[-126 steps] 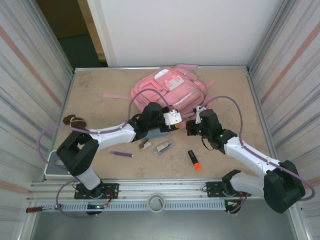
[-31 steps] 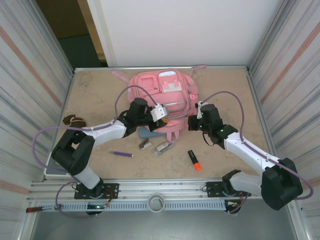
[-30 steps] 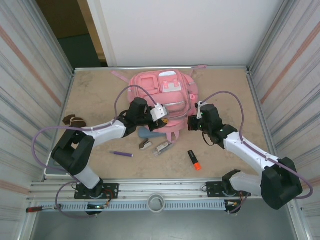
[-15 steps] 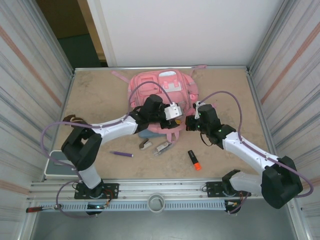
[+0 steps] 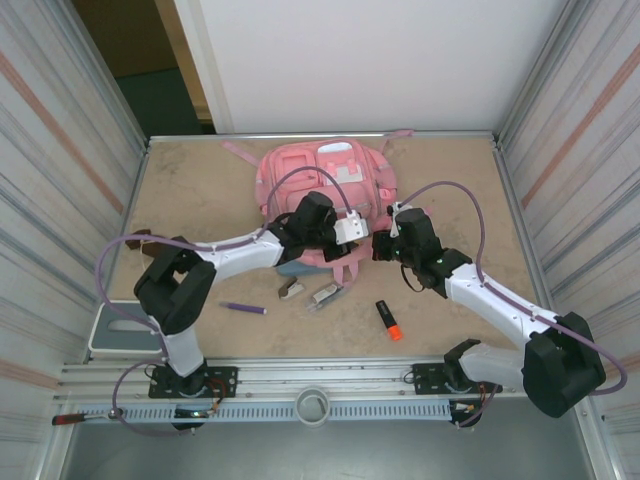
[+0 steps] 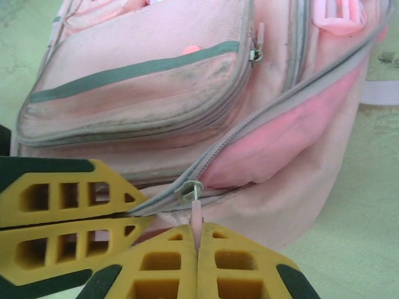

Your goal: Pack books, pencil case, and school supplies into a backpack

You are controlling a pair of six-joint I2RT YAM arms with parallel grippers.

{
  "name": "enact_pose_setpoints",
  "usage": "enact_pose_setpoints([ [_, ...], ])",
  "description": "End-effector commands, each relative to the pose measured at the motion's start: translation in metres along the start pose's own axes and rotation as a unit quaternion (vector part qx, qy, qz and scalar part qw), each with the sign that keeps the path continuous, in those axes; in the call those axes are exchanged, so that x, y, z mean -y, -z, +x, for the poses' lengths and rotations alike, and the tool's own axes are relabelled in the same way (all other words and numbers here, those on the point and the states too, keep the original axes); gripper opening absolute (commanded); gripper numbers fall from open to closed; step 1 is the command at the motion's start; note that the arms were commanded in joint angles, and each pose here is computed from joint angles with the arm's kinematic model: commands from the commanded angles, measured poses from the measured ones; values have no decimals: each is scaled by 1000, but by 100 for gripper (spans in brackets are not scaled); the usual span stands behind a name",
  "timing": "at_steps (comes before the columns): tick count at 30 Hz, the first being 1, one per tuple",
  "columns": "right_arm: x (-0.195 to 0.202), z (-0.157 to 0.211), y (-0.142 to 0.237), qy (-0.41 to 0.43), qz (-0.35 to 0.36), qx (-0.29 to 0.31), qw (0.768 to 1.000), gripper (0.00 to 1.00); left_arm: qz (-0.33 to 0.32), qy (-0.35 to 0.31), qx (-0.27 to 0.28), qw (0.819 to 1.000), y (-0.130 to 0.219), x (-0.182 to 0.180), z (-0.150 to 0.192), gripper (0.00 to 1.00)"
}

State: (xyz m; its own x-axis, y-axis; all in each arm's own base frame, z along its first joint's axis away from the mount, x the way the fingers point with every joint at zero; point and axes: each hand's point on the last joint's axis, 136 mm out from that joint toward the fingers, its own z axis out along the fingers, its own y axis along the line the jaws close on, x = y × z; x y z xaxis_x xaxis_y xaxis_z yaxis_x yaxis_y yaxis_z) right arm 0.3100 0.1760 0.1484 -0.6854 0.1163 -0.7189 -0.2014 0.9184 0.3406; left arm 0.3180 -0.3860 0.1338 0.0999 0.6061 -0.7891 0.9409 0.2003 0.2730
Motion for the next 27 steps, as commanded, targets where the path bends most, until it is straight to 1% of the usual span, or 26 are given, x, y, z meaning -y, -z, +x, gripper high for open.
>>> enact_pose_setpoints([
  [1,35,-10,4,-15,70,20,997,0,-3,13,54,998,34,-10,-19,1],
  [4,55,-14,9,-24,110,23,993,0,3,26,96,995,58,-13,-30,0],
  [7,65,-20,13,-26,132,28,990,0,-2,35,121,992,75,-20,-34,0],
  [11,69,-28,18,-22,150,34,988,0,-23,37,123,991,85,-29,-30,0],
  [15,69,-36,20,-22,159,36,986,0,-30,41,132,990,90,-32,-30,1],
  [18,49,-38,13,-19,114,30,993,0,-25,43,136,990,88,-32,-30,3],
  [21,8,-42,9,-11,22,36,999,0,-17,50,127,990,81,-33,-28,4],
  [23,-23,-45,13,8,-32,43,999,0,-12,54,120,991,75,-34,-25,5],
  [27,-66,-42,19,33,-100,38,994,0,-9,60,110,992,67,-35,-20,6],
])
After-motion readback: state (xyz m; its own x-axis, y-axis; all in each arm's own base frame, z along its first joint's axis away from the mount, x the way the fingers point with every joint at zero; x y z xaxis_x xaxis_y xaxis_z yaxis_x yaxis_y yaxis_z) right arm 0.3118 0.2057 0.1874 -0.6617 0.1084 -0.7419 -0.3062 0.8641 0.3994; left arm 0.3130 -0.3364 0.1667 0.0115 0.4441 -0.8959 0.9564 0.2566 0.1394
